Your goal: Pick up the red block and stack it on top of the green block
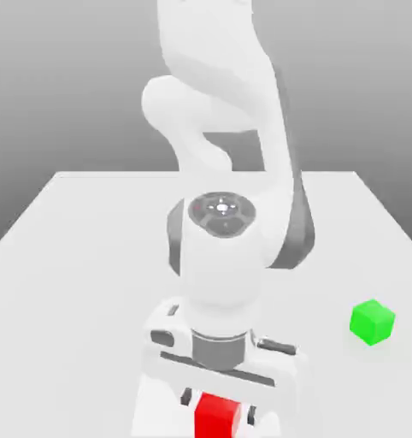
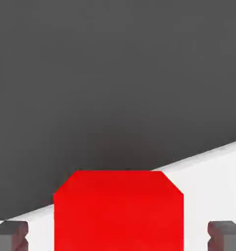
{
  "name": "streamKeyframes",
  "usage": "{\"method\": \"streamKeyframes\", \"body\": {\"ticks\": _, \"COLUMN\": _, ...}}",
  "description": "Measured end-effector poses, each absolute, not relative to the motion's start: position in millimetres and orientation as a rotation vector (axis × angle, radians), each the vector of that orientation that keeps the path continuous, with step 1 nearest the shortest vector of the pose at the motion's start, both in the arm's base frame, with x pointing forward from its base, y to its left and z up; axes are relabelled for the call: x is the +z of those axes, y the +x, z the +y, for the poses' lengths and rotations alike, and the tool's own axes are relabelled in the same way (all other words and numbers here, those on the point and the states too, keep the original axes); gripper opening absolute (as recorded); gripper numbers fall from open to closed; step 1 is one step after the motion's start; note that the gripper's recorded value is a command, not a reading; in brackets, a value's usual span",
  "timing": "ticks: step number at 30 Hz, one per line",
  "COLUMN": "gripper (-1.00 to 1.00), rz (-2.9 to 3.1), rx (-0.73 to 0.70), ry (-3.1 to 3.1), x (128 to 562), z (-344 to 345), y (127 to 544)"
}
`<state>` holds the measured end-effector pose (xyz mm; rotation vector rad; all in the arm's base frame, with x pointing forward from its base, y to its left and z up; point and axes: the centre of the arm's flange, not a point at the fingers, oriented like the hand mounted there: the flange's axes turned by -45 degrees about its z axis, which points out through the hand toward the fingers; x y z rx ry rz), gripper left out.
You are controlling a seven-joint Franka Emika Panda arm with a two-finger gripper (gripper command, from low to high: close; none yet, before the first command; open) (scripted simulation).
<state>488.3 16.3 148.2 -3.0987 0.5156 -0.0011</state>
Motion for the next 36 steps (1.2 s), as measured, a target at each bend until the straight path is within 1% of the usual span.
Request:
{"method": "streamKeyframes", "body": {"ticks": 4, "gripper": -1.0, "rz": 0.515, "rx": -0.003, "ry": -3.099, "x": 144, "z": 16, "y": 488}}
{"method": "streamKeyframes", "body": {"ticks": 5, "gripper": -1.0, "rz": 0.516, "rx": -0.002, "ry": -3.098, "x": 149, "z": 16, "y": 488}}
{"method": "streamKeyframes", "body": {"ticks": 9, "gripper": -1.0, "rz": 0.516, "rx": -0.002, "ry": -3.098, "x": 194, "z": 16, "y": 489}}
{"method": "streamKeyframes", "body": {"ticks": 10, "gripper": -1.0, "rz": 0.506, "rx": -0.002, "ry": -3.098, "x": 205, "z": 23, "y": 487}}
{"method": "streamKeyframes", "body": {"ticks": 11, "gripper": -1.0, "rz": 0.476, "rx": -0.001, "ry": -3.097, "x": 212, "z": 46, "y": 480}}
{"method": "streamKeyframes", "body": {"ticks": 15, "gripper": -1.0, "rz": 0.33, "rx": 0.004, "ry": -3.101, "x": 230, "z": 146, "y": 435}}
{"method": "streamKeyframes", "body": {"ticks": 17, "gripper": -1.0, "rz": 0.202, "rx": 0.007, "ry": -3.111, "x": 237, "z": 206, "y": 397}}
{"method": "streamKeyframes", "body": {"ticks": 19, "gripper": -1.0, "rz": 0.097, "rx": 0.008, "ry": -3.12, "x": 242, "z": 251, "y": 354}}
{"method": "streamKeyframes", "body": {"ticks": 22, "gripper": -1.0, "rz": -0.015, "rx": 0.003, "ry": -3.135, "x": 246, "z": 293, "y": 291}}
{"method": "streamKeyframes", "body": {"ticks": 25, "gripper": -1.0, "rz": 0.029, "rx": -0.006, "ry": -3.141, "x": 227, "z": 291, "y": 289}}
{"method": "streamKeyframes", "body": {"ticks": 29, "gripper": -1.0, "rz": 0.032, "rx": -0.005, "ry": -3.141, "x": 188, "z": 290, "y": 287}}
{"method": "streamKeyframes", "body": {"ticks": 30, "gripper": 1.0, "rz": 0.031, "rx": -0.003, "ry": -3.14, "x": 182, "z": 290, "y": 287}}
{"method": "streamKeyframes", "body": {"ticks": 36, "gripper": 1.0, "rz": 0.03, "rx": -0.002, "ry": -3.141, "x": 180, "z": 290, "y": 286}}
